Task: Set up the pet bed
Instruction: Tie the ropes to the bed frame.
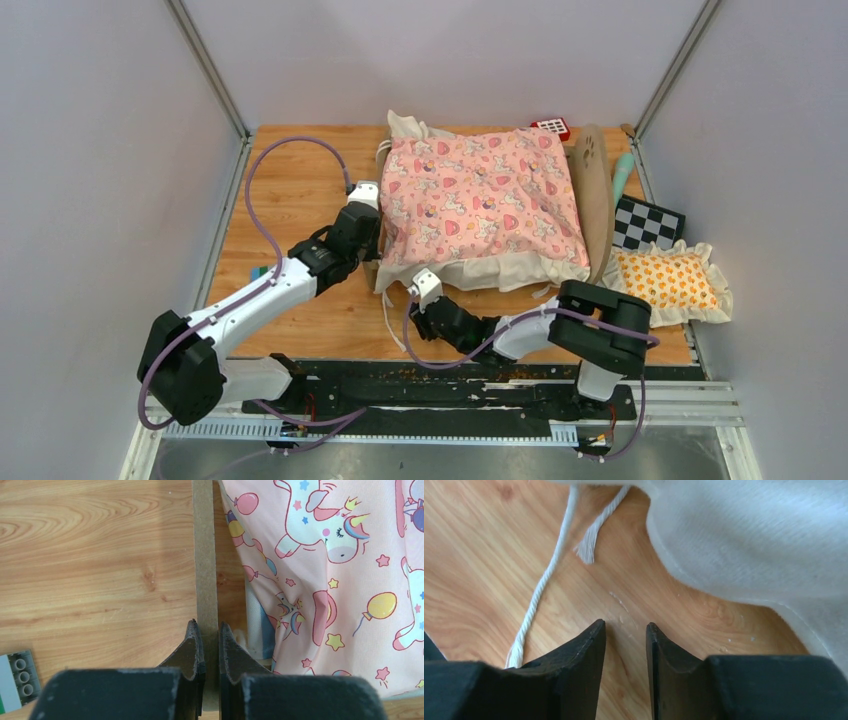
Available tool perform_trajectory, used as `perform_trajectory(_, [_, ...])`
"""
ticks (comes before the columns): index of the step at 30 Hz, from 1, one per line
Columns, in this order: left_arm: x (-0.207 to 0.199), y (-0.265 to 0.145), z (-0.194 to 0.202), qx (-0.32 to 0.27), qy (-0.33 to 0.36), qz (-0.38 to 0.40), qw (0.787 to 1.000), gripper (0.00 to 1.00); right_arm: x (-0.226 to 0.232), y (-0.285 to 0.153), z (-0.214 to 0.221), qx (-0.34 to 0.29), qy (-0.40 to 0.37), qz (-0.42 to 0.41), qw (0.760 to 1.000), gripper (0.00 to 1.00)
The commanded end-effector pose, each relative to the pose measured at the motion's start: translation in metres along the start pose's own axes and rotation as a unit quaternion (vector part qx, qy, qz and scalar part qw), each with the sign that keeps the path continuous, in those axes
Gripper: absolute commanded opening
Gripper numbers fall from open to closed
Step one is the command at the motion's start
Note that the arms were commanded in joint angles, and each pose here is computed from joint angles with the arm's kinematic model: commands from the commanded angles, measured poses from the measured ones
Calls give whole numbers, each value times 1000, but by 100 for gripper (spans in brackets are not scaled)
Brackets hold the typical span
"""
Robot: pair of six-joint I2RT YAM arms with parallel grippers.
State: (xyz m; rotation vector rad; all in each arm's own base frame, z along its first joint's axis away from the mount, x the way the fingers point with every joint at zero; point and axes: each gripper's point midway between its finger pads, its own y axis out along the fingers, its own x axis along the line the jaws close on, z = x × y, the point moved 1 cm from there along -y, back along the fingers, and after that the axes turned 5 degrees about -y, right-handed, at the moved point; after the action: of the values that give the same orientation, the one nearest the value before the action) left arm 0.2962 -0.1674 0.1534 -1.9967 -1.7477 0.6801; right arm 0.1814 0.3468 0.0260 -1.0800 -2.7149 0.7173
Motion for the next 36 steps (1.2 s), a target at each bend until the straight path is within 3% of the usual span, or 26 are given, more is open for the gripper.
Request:
perform_trajectory(1, [-28,-21,-18,-18,39,85,995,4,-4,15,-18,-65,65,35,995,38])
perform_trajectory(5, [-28,-20,-16,-14,42,85,995,4,-6,27,-21,-92,115,59,987,45])
perform_trajectory(10, [-26,-19,-13,-13,44,82,996,4,-2,45,-39,-145,161,62,974,47])
perform_trajectory(17, [-27,-19,-11,-10,43,86,995,4,0,58,-47,-174,215,51,960,48])
perform_trajectory(36, [-47,-15,-3,29,55,131,990,0,-16,93,-60,-221,173,70,957,55])
